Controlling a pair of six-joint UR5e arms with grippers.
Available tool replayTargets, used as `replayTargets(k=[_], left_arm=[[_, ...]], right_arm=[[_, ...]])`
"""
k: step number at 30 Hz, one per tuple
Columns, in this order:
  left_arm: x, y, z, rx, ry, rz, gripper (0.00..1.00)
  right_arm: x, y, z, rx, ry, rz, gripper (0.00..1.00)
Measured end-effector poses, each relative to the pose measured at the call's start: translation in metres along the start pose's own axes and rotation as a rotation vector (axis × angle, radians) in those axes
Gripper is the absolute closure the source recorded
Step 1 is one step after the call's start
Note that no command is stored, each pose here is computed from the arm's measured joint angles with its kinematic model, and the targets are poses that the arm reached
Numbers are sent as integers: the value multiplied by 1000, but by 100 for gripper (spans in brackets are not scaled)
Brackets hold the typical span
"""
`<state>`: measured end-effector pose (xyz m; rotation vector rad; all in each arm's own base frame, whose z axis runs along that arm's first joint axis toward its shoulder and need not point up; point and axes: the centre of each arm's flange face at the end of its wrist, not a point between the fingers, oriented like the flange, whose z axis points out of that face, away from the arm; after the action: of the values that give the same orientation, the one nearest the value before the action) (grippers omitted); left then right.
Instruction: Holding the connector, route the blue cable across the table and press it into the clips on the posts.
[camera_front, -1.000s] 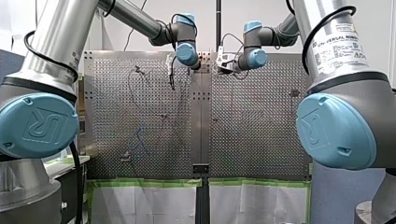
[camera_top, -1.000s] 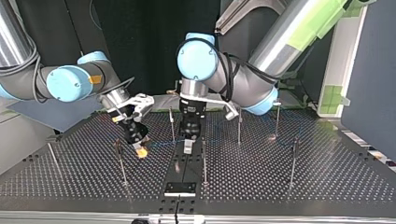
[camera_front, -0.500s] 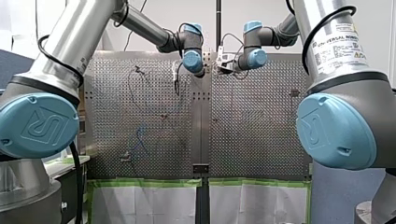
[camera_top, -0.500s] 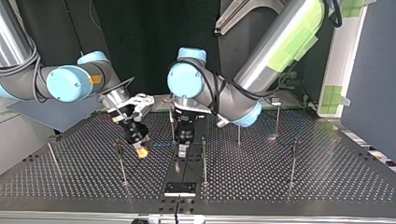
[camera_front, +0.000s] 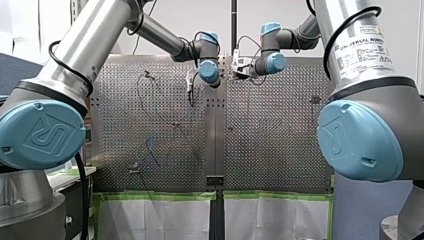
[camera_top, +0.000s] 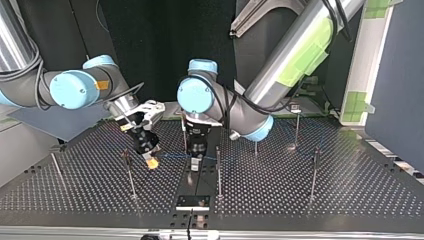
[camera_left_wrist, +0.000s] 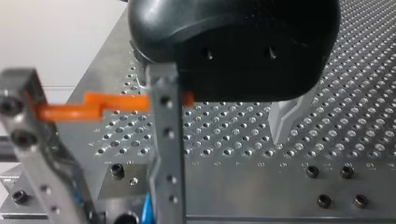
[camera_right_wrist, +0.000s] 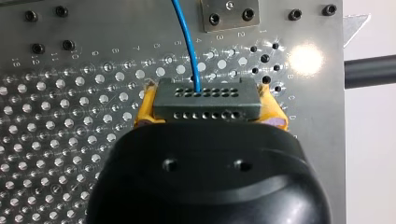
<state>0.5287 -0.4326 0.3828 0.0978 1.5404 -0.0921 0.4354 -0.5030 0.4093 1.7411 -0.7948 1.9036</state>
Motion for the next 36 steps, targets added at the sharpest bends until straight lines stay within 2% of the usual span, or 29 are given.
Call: replayTargets(k=[1,2,3,5,6,7,8,9,11,16,19,26,36], left_arm=[[0,-1,-1,0,0,0,0],[0,-1,-1,-1,0,1,10],[0,-2,-2,-4,0,2,10],[0,-2,-3,-13,0,7,45],[0,-2,-3,-19,0,9,45],[0,-2,-3,-28,0,13,57],[0,-1,-4,-36,0,15,75],[0,-1,-4,-43,0,15,75],[0,1,-4,-62,1,15,98],[0,5,-5,-109,3,-11,100],[1,6,-6,-119,3,-26,100],[6,2,-12,-123,13,-42,100],[37,-10,-33,-102,44,-83,100]], right_arm=[[0,0,0,0,0,0,100],[0,0,0,0,0,0,100],[0,0,0,0,0,1,100],[0,0,0,0,0,1,100],[0,0,0,0,0,1,100],[0,0,0,0,0,1,100],[0,0,0,0,0,2,100],[0,0,0,0,-1,3,100],[0,0,0,0,-1,4,100],[0,0,0,0,-2,6,100],[-1,0,0,-1,-4,8,100],[-6,1,-2,-6,-16,18,100],[-38,3,-11,-27,-49,35,100]])
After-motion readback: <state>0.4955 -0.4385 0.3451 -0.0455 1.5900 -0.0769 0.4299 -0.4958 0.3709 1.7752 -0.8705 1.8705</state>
